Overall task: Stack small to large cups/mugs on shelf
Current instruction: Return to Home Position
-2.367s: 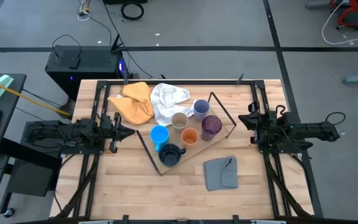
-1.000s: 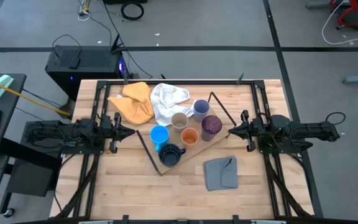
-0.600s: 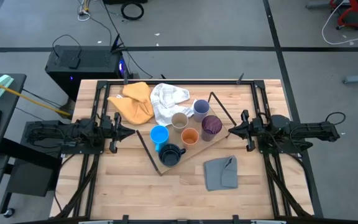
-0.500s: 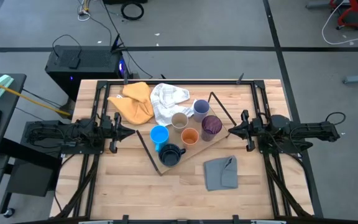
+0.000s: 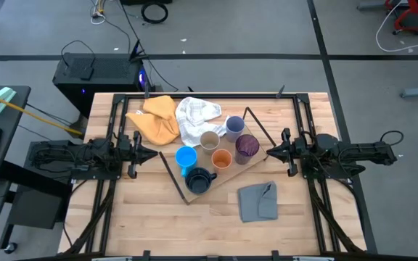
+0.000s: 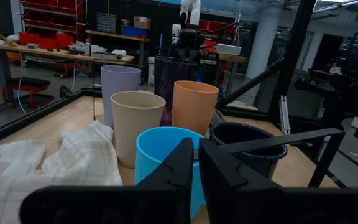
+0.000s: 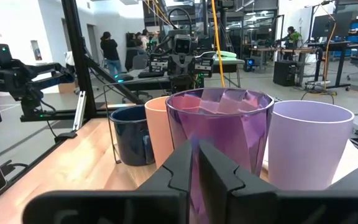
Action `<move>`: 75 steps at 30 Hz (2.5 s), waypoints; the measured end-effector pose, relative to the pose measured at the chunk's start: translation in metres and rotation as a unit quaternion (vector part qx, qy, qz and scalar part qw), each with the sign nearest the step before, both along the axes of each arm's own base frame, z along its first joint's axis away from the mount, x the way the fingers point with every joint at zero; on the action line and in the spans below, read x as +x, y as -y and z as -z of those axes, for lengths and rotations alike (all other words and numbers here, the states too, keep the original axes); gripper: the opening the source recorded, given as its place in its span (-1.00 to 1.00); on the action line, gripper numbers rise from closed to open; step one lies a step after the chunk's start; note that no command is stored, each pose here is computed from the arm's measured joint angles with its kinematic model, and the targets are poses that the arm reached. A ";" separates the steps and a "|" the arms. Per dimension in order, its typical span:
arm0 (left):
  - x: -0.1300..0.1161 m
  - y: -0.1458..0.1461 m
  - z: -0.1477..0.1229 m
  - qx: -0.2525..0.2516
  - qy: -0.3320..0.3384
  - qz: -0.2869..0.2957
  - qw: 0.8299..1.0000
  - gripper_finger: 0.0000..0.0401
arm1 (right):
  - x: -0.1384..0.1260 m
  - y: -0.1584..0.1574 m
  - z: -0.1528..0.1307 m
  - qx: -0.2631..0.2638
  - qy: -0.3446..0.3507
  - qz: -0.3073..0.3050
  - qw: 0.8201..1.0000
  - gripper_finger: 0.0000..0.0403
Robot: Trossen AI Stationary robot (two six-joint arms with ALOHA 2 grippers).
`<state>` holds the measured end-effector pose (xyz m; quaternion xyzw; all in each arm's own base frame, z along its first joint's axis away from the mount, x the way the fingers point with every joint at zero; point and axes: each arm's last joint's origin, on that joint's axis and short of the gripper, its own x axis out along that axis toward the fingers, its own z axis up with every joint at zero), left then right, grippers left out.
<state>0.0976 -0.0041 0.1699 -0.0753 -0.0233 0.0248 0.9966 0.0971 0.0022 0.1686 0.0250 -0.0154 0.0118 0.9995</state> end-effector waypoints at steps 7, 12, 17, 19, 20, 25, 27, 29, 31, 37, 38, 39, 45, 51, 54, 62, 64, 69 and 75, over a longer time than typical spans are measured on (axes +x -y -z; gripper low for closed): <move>0.000 0.000 0.000 0.000 0.000 0.000 1.000 -0.89 | 0.000 0.000 0.000 0.000 0.000 0.000 1.000 -0.84; 0.000 0.000 0.000 0.000 0.000 0.000 1.000 -0.88 | 0.000 0.000 0.000 0.000 0.000 0.000 1.000 -0.84; 0.000 0.000 0.000 0.000 0.000 0.000 1.000 -0.84 | 0.000 0.000 0.000 0.000 0.000 0.000 1.000 -0.84; 0.000 0.000 0.000 0.000 0.000 0.000 1.000 -0.82 | 0.000 0.000 0.000 0.000 0.000 0.000 1.000 -0.84; 0.000 0.000 0.000 0.000 0.000 0.000 1.000 -0.82 | 0.000 0.000 0.000 0.000 0.000 0.000 1.000 -0.84; 0.000 0.000 0.000 0.000 0.000 0.000 1.000 -0.84 | 0.000 0.000 0.000 0.000 0.000 0.000 1.000 -0.84; 0.000 0.000 0.000 0.000 0.000 0.000 1.000 -0.86 | 0.000 0.000 0.000 0.000 0.000 0.000 1.000 -0.84; 0.000 0.000 0.000 0.000 0.000 0.000 1.000 -0.88 | 0.000 0.000 0.000 0.000 0.000 0.000 1.000 -0.84; 0.000 0.000 0.000 0.000 0.000 0.000 1.000 -0.89 | 0.000 0.000 0.000 0.000 0.000 0.000 1.000 -0.85; 0.000 0.000 0.000 0.000 0.000 0.000 1.000 -0.87 | 0.000 0.000 0.000 0.000 0.000 0.000 1.000 -0.85; 0.000 0.000 0.000 0.000 0.000 0.000 1.000 -0.86 | 0.000 0.000 0.000 0.000 0.000 0.000 1.000 -0.85; 0.000 0.000 0.000 0.000 0.000 0.000 1.000 -0.85 | 0.000 0.000 0.000 0.000 0.000 0.000 1.000 -0.85; 0.000 0.000 0.000 0.000 0.000 0.000 1.000 -0.82 | 0.000 0.000 0.000 0.000 0.000 0.000 1.000 -0.84; 0.000 0.000 0.000 0.000 0.000 0.000 1.000 -0.86 | 0.000 0.000 0.000 0.000 0.000 0.000 1.000 -0.84; 0.000 0.000 0.000 0.000 0.000 0.000 1.000 -0.89 | 0.000 0.000 0.000 0.000 0.000 0.000 1.000 -0.84; 0.000 0.000 0.000 0.000 0.000 0.000 1.000 -0.86 | 0.000 0.000 0.000 0.000 0.000 0.000 1.000 -0.84; 0.000 0.000 0.000 0.000 0.000 0.000 1.000 -0.84 | 0.000 0.000 0.000 0.000 0.000 0.000 1.000 -0.84; 0.000 0.000 0.000 0.000 0.000 0.000 1.000 -0.82 | 0.000 0.000 0.000 0.000 0.000 0.000 1.000 -0.84; 0.000 0.000 0.000 0.000 0.000 0.000 1.000 -0.87 | 0.000 0.000 0.000 0.000 0.000 0.000 1.000 -0.85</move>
